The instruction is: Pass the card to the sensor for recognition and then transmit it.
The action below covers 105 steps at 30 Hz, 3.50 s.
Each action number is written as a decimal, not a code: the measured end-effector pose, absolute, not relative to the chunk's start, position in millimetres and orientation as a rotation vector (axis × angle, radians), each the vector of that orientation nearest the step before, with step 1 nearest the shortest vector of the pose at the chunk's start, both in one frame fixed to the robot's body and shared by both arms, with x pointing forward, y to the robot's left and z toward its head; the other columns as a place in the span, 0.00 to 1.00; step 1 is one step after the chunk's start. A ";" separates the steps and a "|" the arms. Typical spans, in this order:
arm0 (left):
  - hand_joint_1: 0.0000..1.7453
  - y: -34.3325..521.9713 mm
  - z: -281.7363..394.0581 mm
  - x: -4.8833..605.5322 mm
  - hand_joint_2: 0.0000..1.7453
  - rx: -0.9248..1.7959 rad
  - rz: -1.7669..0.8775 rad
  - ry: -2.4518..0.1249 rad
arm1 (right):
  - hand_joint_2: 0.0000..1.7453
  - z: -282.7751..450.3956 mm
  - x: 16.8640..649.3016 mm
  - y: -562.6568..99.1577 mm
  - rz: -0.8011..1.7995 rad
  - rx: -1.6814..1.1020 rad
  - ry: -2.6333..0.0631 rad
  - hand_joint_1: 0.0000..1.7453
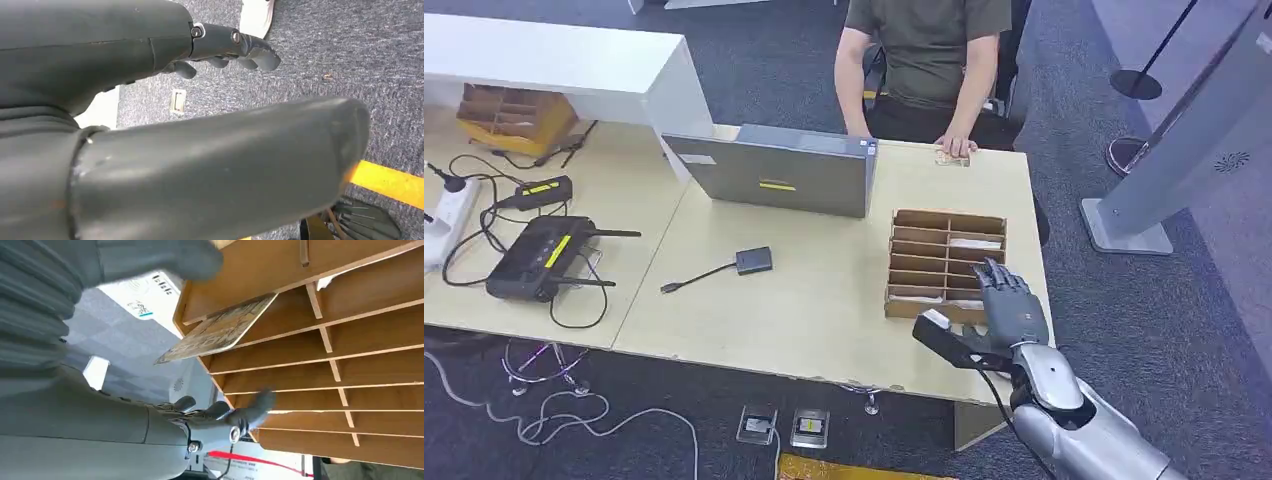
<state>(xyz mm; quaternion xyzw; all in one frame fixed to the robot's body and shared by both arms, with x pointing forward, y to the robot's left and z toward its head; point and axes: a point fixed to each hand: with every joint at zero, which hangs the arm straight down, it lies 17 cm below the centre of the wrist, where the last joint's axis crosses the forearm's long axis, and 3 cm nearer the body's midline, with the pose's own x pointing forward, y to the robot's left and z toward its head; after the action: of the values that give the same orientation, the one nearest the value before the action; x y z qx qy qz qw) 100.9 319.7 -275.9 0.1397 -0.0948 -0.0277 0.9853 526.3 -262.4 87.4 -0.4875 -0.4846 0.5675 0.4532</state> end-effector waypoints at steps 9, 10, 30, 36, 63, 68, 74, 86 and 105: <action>0.00 319.8 -275.9 100.9 0.00 0.282 -0.056 -0.190 | 1.00 83.3 526.2 -263.0 1.407 -1.199 -1.188 1.00; 0.00 319.8 -275.9 100.9 0.00 0.282 -0.056 -0.190 | 1.00 82.7 526.1 -262.8 1.407 -1.195 -1.188 1.00; 0.00 320.3 -276.2 99.3 0.00 0.284 -0.054 -0.181 | 1.00 76.9 523.8 -255.6 1.403 -1.156 -1.202 1.00; 0.00 320.4 -276.2 99.1 0.00 0.284 -0.053 -0.180 | 1.00 89.8 529.2 -257.1 1.367 -1.206 -1.226 1.00; 0.00 316.5 -276.4 100.0 0.00 0.271 -0.079 -0.187 | 1.00 486.9 573.1 -239.0 1.053 -1.682 -1.569 1.00; 0.00 316.1 -276.3 100.4 0.00 0.269 -0.075 -0.187 | 1.00 456.6 592.0 -226.5 1.116 -1.635 -1.531 1.00; 0.00 315.2 -276.5 100.0 0.00 0.265 -0.060 -0.182 | 1.00 418.6 612.7 -209.7 1.190 -1.584 -1.460 1.00; 0.00 310.0 -277.0 98.1 0.00 0.252 -0.044 -0.175 | 1.00 379.7 632.1 -215.8 1.191 -1.582 -1.332 1.00; 0.00 303.0 -277.3 97.7 0.00 0.235 -0.043 -0.183 | 0.00 323.6 622.5 -303.9 1.159 -1.608 -1.127 0.00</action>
<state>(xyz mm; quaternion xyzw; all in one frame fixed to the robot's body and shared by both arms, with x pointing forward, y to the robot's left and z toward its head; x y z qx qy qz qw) 97.7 303.0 -277.3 0.1169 -0.0911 -0.0217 0.9887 622.5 -303.9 323.6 -0.6407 -0.4492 0.4620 0.4175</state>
